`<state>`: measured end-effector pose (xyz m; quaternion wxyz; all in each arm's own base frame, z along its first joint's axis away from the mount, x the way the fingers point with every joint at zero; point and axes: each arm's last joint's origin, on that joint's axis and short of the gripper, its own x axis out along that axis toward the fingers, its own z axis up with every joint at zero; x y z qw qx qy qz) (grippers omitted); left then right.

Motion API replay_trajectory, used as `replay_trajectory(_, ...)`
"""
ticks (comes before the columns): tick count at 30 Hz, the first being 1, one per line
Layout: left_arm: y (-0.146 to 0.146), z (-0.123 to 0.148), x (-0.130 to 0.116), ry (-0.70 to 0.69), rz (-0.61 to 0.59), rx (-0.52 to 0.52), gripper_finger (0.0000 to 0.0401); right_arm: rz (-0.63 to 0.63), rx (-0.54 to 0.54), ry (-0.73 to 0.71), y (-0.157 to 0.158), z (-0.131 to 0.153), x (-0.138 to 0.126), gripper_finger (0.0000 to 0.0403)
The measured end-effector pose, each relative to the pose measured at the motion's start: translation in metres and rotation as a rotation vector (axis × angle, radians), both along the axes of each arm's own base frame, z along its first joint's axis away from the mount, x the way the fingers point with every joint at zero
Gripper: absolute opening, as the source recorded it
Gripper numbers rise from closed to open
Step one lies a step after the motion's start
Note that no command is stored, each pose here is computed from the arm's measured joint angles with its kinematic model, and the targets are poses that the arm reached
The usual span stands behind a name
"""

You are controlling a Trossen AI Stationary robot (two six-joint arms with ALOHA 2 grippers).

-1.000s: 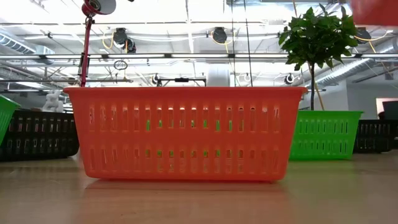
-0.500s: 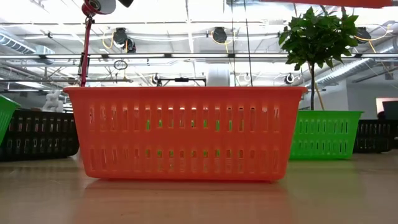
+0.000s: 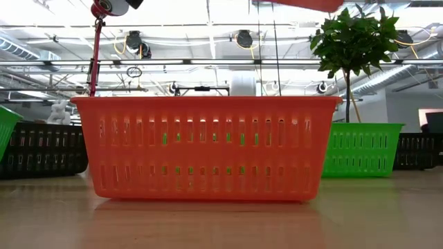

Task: Stack baskets by color
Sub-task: Stack the right orange bin on top of the left orange bin

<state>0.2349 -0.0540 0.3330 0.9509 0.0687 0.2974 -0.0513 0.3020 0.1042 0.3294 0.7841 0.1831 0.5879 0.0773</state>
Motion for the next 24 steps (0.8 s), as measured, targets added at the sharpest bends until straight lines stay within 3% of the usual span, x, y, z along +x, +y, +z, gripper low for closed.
replay_trajectory(12,0.002,0.005,-0.019,0.033,0.033,-0.029,0.0037,0.105,0.050,0.037,-0.010,-0.022,0.058,0.0009)
replay_trajectory(24,-0.001,0.005,-0.020,0.037,0.029,-0.018,0.0037,0.128,0.040,0.103,-0.016,-0.055,0.083,0.0009)
